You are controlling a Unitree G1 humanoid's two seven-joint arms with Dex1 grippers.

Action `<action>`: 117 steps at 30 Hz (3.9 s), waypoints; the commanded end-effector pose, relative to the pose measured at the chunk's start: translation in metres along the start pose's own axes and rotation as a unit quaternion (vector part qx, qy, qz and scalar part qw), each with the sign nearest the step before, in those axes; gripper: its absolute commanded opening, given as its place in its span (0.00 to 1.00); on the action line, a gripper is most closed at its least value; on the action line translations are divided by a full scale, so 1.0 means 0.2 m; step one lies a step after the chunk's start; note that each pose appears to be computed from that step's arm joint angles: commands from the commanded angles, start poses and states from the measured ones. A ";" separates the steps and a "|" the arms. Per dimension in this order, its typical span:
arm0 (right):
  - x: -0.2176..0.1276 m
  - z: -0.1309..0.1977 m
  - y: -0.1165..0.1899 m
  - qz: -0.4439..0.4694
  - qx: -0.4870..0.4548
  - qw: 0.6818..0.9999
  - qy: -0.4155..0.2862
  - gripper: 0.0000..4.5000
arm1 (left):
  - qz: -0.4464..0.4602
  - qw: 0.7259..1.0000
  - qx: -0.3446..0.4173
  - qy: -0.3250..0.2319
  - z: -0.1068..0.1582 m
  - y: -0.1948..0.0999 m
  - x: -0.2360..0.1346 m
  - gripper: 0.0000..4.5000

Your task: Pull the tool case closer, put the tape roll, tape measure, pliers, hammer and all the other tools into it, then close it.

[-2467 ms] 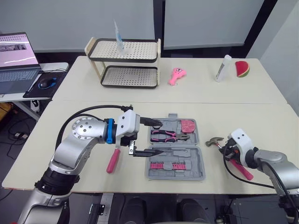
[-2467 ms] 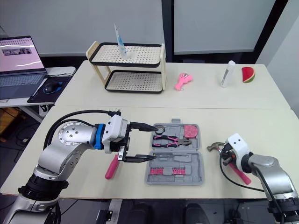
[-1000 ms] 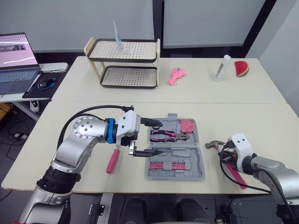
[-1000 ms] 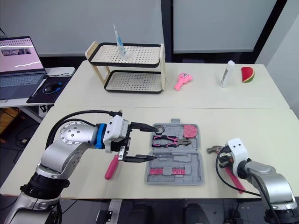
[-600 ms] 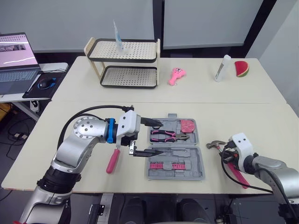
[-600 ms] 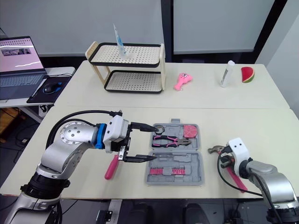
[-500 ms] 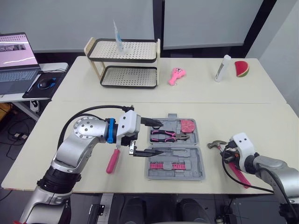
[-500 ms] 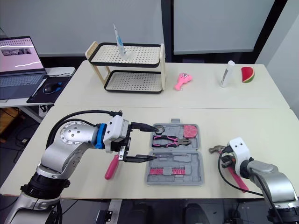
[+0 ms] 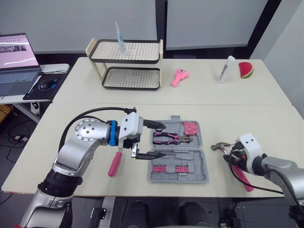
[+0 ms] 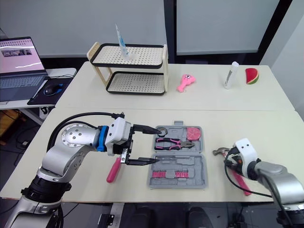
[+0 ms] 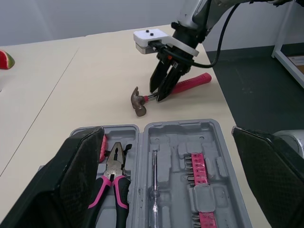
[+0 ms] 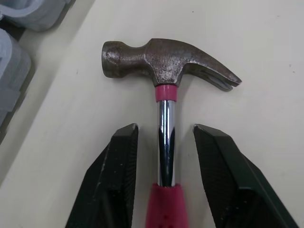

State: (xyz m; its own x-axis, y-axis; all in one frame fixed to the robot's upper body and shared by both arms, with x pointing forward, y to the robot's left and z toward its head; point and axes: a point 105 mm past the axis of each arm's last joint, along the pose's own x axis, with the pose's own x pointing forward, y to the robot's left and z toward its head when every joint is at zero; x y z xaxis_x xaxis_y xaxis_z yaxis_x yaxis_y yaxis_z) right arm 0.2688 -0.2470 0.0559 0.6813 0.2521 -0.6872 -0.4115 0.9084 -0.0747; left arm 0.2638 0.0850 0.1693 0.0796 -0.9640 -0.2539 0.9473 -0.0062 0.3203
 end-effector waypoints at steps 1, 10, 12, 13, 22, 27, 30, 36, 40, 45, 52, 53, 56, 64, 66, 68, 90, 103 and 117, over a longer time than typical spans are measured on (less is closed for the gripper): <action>-0.11 0.15 -0.02 0.017 -0.071 0.997 -0.023 0.67 | -0.005 1.000 0.020 -0.007 0.04 -0.01 0.02 1.00; -0.22 0.28 0.07 0.151 -0.439 0.885 0.027 0.88 | -0.004 1.000 0.019 -0.013 0.03 -0.01 0.04 1.00; -0.22 0.28 0.06 0.174 -0.523 0.834 0.038 0.88 | -0.005 1.000 0.020 -0.014 0.03 0.00 0.04 1.00; -0.22 0.28 0.05 0.180 -0.542 0.820 0.039 0.88 | -0.005 1.000 0.021 -0.014 0.03 0.00 0.04 1.00; -0.12 0.32 0.00 0.228 -0.810 0.540 0.017 0.88 | 0.003 1.000 0.020 -0.011 0.02 -0.02 0.04 1.00; -0.08 0.30 0.03 0.255 -0.883 0.395 -0.003 0.88 | 0.006 1.000 0.019 -0.008 0.02 -0.03 0.04 1.00; -0.06 0.26 0.02 0.273 -0.910 0.311 0.016 0.88 | 0.007 1.000 0.018 -0.006 0.02 -0.03 0.04 1.00; 0.02 0.23 0.02 0.276 -0.929 0.243 0.029 0.88 | 0.011 1.000 0.017 -0.002 0.01 -0.03 0.04 1.00; 0.05 0.23 0.02 0.273 -0.936 0.221 0.026 0.88 | 0.014 1.000 0.014 0.001 0.01 -0.04 0.04 1.00; 0.11 0.21 0.02 0.271 -0.939 0.210 0.031 0.88 | 0.017 1.000 0.011 0.008 -0.01 -0.05 0.03 1.00; 0.18 0.17 0.01 0.274 -0.941 0.195 0.043 0.55 | 0.017 1.000 0.011 0.020 -0.02 -0.06 0.02 1.00; 0.19 0.17 0.00 0.275 -0.941 0.194 0.043 0.51 | 0.017 1.000 0.011 0.020 -0.02 -0.06 0.02 1.00; 0.20 0.15 0.01 0.278 -0.938 0.200 0.044 0.43 | 0.016 1.000 0.011 0.020 -0.01 -0.07 0.02 1.00; 0.18 0.11 -0.03 0.283 -0.932 0.221 0.053 0.24 | 0.013 1.000 0.012 0.018 0.00 -0.06 0.03 1.00; 0.17 0.12 -0.04 0.279 -0.931 0.231 0.055 0.19 | 0.012 1.000 0.012 0.018 0.00 -0.06 0.03 1.00; 0.16 0.13 -0.07 0.271 -0.929 0.245 0.057 0.15 | 0.010 1.000 0.014 0.016 0.00 -0.05 0.04 1.00; -0.31 0.15 -0.19 0.126 -0.272 0.950 0.084 0.05 | -0.008 1.000 0.020 0.006 -0.01 -0.04 0.07 1.00; -0.13 0.02 -0.04 -0.081 0.130 0.985 0.075 0.05 | -0.018 1.000 0.016 0.007 -0.01 -0.04 0.08 1.00; -0.02 0.01 0.03 -0.100 0.135 0.983 0.075 0.13 | -0.017 1.000 0.010 0.015 -0.03 -0.04 0.06 1.00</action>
State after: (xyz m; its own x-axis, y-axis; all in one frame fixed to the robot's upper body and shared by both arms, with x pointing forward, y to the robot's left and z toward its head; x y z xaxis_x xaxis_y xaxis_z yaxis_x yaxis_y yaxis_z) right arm 0.2629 -0.2414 0.0531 0.5980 0.0349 -0.8008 -0.0895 0.9957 -0.0234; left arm 0.2613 0.0741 0.1530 0.0632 -0.9532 -0.2958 0.9507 -0.0327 0.3084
